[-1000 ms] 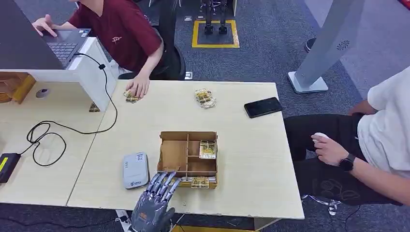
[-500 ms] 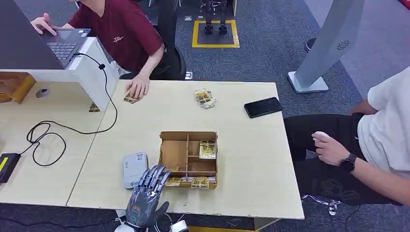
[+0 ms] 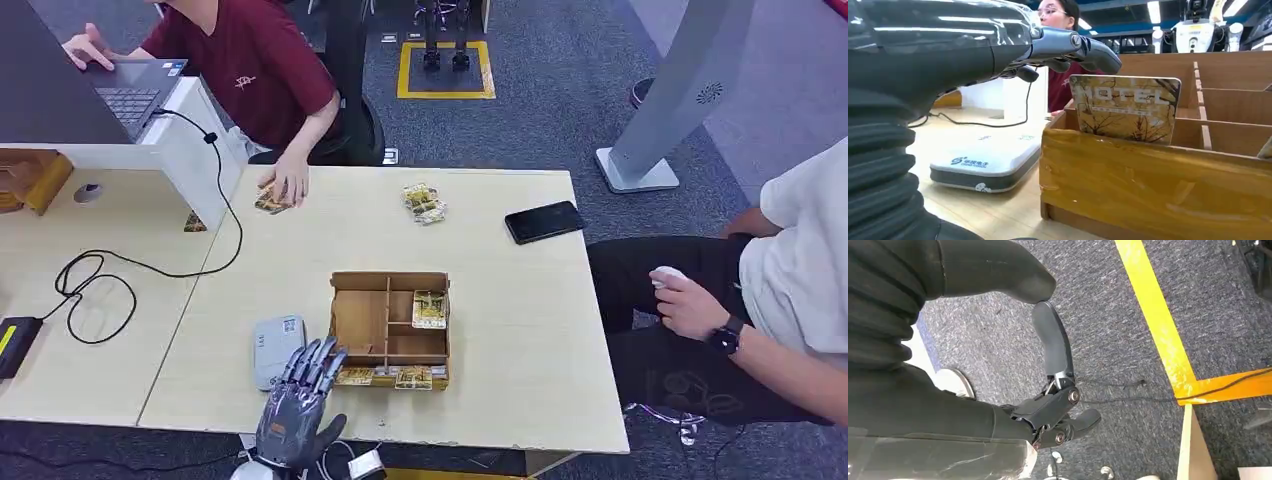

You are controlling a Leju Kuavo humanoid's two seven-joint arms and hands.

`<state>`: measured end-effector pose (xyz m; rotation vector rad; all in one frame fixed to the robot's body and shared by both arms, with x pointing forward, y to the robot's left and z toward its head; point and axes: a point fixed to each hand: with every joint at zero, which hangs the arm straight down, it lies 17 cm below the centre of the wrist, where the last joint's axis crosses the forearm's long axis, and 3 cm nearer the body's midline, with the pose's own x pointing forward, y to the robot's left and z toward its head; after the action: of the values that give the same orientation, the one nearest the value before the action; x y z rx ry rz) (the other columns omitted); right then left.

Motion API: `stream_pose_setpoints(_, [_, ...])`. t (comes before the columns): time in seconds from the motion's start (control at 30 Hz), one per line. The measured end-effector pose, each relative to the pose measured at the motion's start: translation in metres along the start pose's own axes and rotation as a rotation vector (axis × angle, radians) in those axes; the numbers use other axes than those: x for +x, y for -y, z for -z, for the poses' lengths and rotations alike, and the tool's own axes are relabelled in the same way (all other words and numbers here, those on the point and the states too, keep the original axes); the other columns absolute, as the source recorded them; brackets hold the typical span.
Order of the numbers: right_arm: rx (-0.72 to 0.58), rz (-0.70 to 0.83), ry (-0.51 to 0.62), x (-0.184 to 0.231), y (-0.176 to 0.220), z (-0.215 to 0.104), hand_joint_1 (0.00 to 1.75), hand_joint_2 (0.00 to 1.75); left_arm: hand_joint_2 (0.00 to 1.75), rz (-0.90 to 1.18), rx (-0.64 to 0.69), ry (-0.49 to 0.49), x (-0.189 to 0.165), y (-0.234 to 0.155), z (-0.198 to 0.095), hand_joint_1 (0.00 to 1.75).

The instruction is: Pass the card to the sensor for recognition and then transmit it.

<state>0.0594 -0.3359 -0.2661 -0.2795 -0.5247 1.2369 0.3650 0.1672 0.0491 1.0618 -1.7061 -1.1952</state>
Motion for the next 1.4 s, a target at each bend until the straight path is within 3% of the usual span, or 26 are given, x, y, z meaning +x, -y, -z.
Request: stream_pose_setpoints(1.4, [0.001,-0.007,0.001,0.001,0.002,0.001,0.00,1.75,1.75,-0.118,0.061,-0.036,0.005,-0.021,0.012,0.00])
